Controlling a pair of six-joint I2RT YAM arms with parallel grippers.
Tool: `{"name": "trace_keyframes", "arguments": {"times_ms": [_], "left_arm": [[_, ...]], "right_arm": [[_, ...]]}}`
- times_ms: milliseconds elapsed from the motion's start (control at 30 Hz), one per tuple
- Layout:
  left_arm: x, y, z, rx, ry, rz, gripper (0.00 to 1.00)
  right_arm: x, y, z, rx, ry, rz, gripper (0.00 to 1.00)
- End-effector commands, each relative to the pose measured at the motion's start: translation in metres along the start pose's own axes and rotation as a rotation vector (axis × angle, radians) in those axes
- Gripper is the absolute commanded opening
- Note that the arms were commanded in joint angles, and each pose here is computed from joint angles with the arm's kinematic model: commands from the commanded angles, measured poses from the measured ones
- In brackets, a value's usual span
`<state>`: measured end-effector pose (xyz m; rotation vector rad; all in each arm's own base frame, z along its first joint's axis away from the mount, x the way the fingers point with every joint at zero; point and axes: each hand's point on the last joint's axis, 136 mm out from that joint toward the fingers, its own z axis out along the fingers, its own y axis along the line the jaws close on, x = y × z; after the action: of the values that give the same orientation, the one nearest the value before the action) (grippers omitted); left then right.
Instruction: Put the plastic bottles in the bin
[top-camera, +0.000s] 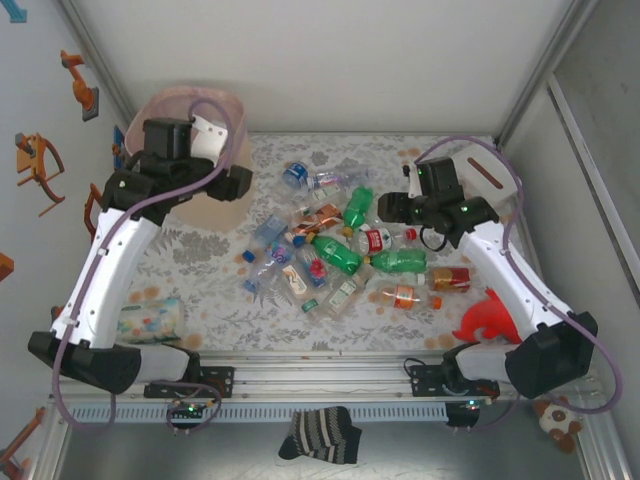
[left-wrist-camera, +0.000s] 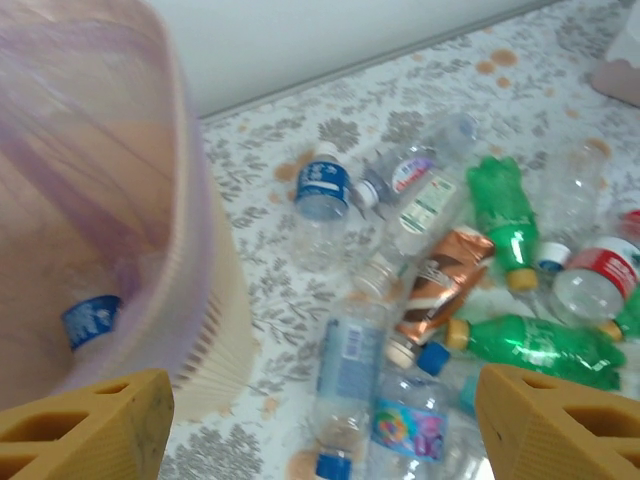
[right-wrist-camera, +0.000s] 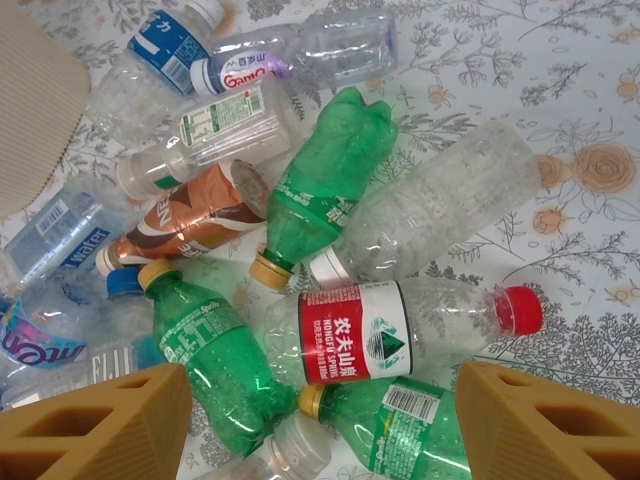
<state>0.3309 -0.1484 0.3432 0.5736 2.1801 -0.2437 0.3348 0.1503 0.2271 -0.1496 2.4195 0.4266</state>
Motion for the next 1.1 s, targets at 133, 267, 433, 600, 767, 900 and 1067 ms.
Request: {"name": "trace_keyframes", "arguments": {"times_ms": [133,267,433,600,767,900,1067], "left_arm": [[0.06,-0.033,0.014,0.026,0.15,-0.067,0.75],[0.095,-0.046,0.031,0.034,0.239,-0.099,0.74],[0.132,-0.06,0.055,0.058,0.334,-0.136,0.73],[0.164,-0.061,0.075,0.033,0.432,-0.164,0.72],[0.196,-0.063,0.09,0.034,0.513,-0.155,0.71],[0.217,-0.064,0.103,0.044,0.545,-0.124,0.71],[0.238,-0.064,0.116,0.041,0.605,-0.086,0.66]], "right_arm": [[-0.001,0.008,0.012,-0.038,0.018,-0.01,0.69],[0.0,0.01,0.018,-0.052,0.029,-0.003,0.7],[0.0,0.013,0.023,-0.066,0.042,0.001,0.69],[0.0,0.014,0.025,-0.069,0.046,0.005,0.69],[0.001,0.014,0.026,-0.071,0.051,0.012,0.69],[0.003,0.014,0.028,-0.073,0.055,0.017,0.7],[0.002,0.014,0.027,-0.075,0.054,0.024,0.7]]}}
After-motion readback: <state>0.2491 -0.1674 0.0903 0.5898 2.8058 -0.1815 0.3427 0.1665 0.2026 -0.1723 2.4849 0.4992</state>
